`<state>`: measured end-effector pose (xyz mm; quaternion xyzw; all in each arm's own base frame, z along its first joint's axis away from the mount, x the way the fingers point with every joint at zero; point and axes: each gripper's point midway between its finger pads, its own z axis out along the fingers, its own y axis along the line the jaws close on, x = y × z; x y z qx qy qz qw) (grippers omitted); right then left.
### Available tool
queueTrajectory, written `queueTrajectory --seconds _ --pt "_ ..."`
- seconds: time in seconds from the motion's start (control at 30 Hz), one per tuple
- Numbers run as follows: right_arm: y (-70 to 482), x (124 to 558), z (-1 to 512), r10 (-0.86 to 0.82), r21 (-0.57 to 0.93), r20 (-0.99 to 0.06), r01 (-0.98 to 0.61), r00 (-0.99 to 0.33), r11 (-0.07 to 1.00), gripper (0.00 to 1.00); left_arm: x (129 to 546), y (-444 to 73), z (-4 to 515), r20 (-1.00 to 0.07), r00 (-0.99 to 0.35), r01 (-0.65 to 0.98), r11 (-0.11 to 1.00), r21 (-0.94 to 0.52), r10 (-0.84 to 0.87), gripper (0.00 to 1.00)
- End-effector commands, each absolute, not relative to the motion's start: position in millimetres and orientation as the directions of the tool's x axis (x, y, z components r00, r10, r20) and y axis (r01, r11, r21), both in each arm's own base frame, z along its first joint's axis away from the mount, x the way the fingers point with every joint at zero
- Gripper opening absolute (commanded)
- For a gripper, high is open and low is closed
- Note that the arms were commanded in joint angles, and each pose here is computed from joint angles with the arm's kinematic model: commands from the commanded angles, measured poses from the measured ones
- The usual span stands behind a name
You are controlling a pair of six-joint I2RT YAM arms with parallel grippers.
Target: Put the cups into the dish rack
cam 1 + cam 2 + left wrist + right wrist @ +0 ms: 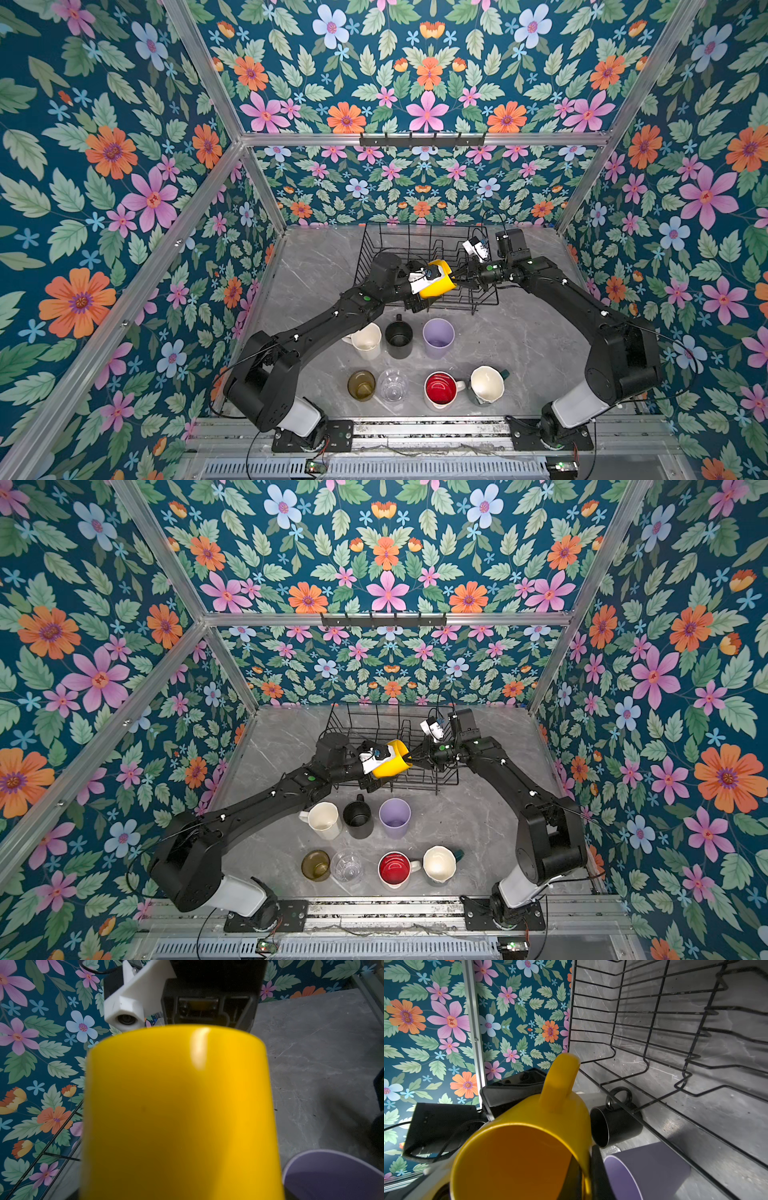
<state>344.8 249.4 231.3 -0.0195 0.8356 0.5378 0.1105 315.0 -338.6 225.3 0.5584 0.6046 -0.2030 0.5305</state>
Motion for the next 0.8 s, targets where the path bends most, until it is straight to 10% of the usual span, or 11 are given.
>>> queueTrajectory --seconds 0.0,0.17,0.47,0.77 --pt "256.5 335.4 241.8 0.051 0.920 -0.190 -0.160 -0.980 0.358 0.00 323.2 -343.0 258.3 -0.886 0.266 0.849 0.343 0.402 0.380 0.10" --pt "255.7 332.9 243.5 0.064 0.926 -0.189 -0.156 -0.980 0.345 0.00 324.2 -342.4 260.3 -0.889 0.266 0.843 0.357 0.402 0.373 0.18" --pt "255.8 333.1 263.3 0.103 0.938 -0.218 -0.179 -0.970 0.297 0.00 326.7 -337.1 267.5 -0.887 0.267 0.824 0.388 0.413 0.377 0.68" --pt "254.4 333.3 272.3 0.119 0.942 -0.226 -0.186 -0.967 0.280 0.00 324.5 -329.9 271.7 -0.882 0.306 0.790 0.421 0.446 0.358 0.94"
